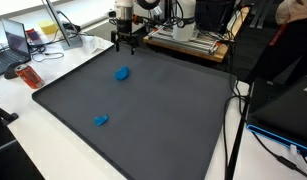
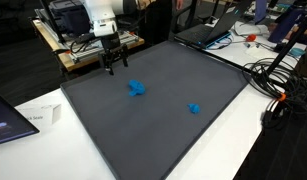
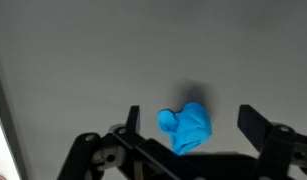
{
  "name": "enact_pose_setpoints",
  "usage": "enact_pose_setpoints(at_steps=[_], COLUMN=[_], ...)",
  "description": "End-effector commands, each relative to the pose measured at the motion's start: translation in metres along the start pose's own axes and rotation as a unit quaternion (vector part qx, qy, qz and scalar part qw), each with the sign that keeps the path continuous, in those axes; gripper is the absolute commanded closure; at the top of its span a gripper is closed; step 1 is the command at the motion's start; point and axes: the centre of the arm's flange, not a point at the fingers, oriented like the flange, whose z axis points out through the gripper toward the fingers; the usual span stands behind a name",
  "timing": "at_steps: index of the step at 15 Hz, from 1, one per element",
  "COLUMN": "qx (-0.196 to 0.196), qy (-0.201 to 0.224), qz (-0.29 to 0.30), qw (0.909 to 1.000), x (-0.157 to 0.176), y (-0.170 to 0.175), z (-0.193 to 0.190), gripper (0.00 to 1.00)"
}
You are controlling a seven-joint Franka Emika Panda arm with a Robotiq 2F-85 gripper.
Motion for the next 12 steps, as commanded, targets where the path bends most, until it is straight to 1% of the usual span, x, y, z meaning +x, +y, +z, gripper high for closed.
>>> enact_pose_setpoints(at_steps=[1,4,7,10,12], qx=[0.009,0.001,-0.011,-0.035,-0.051], qy=[-0.013,-0.031,-0.06,-0.104,-0.133], qz=[-0.012,-0.009,0.009,0.045,0.069], qw=[0.9998,0.9995,0.9981,0.9929,0.9875], x=[0.038,0.067,0.096,0.12,0.133], y=[0.005,0.005,0.005,0.005,0.003], z=[-0.033,-0.041,-0.05,-0.059,-0.065], gripper=[0.0,0.0,0.0,0.0,0.0])
